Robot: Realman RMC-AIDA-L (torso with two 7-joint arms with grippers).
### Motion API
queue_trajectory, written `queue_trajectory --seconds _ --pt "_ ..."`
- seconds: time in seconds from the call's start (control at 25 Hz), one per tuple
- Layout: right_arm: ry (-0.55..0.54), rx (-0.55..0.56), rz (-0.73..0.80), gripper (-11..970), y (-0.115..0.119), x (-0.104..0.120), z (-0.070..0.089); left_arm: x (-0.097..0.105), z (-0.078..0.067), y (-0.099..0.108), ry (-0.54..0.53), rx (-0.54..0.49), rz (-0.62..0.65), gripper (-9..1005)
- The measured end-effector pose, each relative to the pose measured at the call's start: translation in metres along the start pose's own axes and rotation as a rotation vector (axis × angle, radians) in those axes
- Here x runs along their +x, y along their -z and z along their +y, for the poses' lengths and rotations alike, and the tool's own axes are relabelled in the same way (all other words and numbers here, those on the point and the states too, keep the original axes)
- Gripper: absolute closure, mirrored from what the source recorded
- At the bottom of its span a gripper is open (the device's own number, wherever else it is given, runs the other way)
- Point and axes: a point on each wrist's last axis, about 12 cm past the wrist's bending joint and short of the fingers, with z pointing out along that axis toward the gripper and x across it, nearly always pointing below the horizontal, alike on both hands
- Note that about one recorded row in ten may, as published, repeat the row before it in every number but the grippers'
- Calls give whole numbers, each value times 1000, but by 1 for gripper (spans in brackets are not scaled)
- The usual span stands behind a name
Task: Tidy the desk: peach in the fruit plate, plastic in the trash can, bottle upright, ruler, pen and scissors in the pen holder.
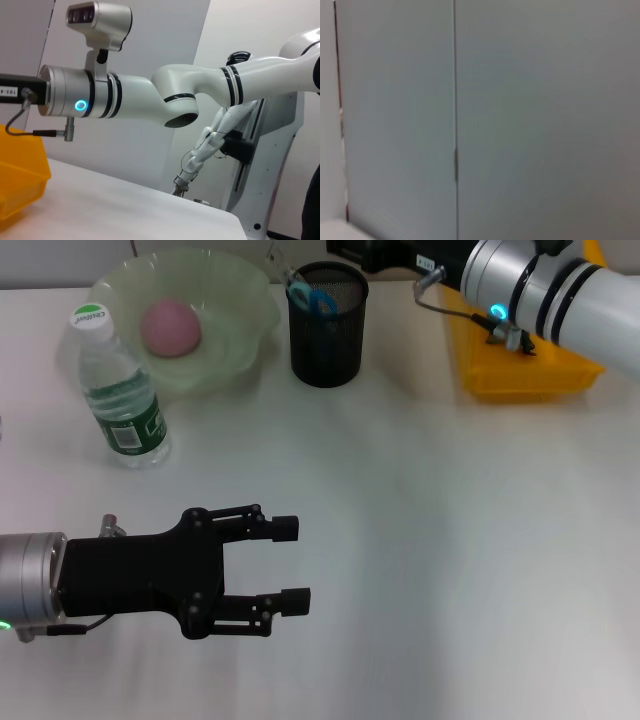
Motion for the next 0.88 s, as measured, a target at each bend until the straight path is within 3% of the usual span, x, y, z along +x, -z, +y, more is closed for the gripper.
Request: queue_trajectory --seconds 0.2,0.52,0.8,0.84,0.88 --pt "-61 -14 -94 257 12 -7 -3 0 0 0 0 -2 0 210" --pt "-182 -76 -255 198 52 -6 -9 0 0 0 0 -1 0 210" --pt "-327 -202 -267 176 108 12 -20 0 0 0 3 0 0 210" --pt "-350 -252 -251 176 124 18 -19 0 0 0 5 0 0 210" --pt "-350 -252 -251 176 124 18 -19 0 0 0 7 0 0 210"
